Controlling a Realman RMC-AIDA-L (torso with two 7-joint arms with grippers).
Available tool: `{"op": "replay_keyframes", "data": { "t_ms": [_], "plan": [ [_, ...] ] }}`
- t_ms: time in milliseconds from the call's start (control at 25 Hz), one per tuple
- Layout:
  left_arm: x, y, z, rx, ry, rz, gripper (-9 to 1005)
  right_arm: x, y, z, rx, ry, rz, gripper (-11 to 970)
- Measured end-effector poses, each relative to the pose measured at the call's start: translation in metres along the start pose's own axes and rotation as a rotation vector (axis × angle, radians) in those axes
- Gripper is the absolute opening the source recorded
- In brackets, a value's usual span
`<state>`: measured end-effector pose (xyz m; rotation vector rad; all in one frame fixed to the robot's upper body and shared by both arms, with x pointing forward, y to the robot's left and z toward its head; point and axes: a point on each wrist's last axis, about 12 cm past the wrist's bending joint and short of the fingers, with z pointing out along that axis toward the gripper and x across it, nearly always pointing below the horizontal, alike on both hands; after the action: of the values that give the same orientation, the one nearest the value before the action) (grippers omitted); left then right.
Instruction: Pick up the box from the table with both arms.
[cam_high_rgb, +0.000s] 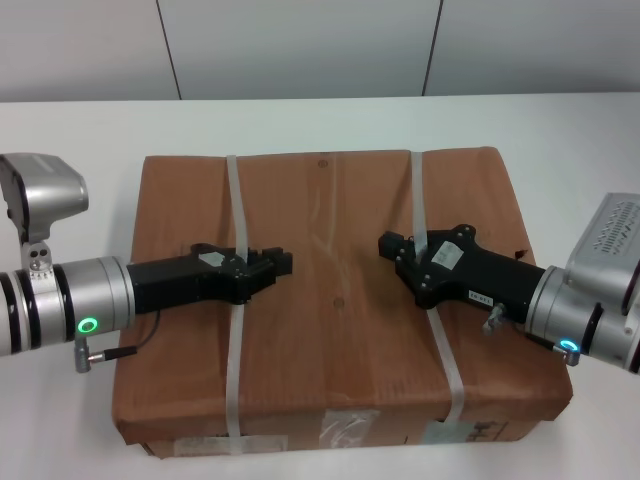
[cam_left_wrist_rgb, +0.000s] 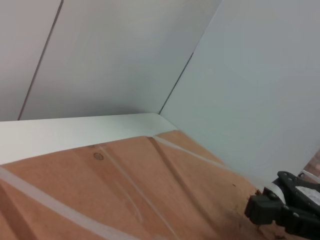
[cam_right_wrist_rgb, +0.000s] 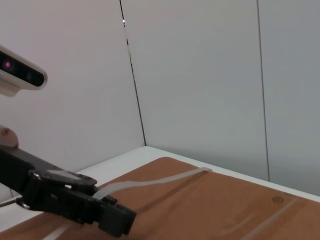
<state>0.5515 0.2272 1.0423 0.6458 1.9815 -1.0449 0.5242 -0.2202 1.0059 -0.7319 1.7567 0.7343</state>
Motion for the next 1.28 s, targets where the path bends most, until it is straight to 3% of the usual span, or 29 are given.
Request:
{"op": "replay_keyframes", "data": {
  "t_ms": [680,1280],
  "plan": [
    [-0.001,-0.001,-0.002,0.007,-0.026,0.011,146,-0.001,-0.003,-0.002,0.031,-0.024,0.019,34],
    [-0.015,-0.018,-0.016,0.154,-0.106,0.104,148,-0.006,0.006,-0.018,-0.005,-0.167,0.015,32]
  ]
}}
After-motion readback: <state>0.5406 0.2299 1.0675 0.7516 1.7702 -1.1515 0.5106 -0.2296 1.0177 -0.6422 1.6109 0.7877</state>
